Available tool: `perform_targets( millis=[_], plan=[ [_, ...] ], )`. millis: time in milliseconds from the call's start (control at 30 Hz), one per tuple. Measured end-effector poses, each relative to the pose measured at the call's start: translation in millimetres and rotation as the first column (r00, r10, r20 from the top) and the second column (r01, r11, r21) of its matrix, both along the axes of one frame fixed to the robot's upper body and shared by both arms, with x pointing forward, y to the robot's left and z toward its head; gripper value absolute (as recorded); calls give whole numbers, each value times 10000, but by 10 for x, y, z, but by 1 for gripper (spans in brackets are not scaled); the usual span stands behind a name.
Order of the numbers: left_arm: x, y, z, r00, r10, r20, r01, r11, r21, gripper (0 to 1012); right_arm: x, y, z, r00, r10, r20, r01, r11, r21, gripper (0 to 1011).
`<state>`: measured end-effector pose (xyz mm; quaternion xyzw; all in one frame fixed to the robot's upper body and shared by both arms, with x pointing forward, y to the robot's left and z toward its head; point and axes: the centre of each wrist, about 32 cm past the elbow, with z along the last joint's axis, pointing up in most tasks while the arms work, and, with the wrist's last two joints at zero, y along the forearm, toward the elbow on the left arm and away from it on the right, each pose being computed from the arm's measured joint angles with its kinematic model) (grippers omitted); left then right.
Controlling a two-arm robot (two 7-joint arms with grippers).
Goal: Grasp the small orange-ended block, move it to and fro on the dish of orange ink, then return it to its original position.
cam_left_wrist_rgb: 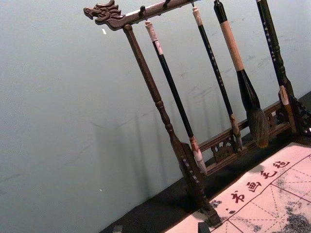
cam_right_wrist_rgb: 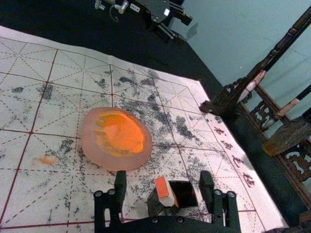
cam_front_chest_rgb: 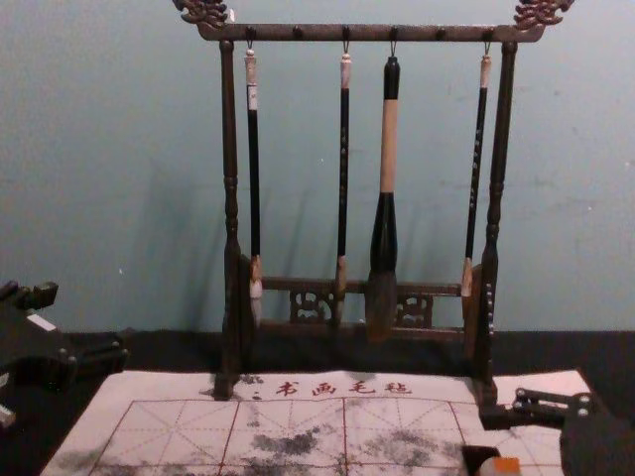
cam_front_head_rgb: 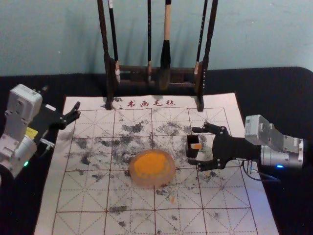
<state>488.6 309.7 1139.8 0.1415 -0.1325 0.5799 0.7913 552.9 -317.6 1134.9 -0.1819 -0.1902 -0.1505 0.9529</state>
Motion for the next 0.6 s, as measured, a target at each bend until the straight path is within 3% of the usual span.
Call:
perform_targets(
  millis=[367,567,600],
  plan=[
    [0,0,0,10000,0,0,0,10000,0,1001,0,-2,-2,10000,4,-9,-4,10000,2,706],
    [0,0,0,10000,-1,0,1,10000,-1,1001,0,-3,-3,10000,6,-9,-6,10000,5,465],
    [0,0,0,10000,-1,0,1,10000,1,1001,0,-3,-2,10000,6,-9,-6,10000,6,465]
  ],
)
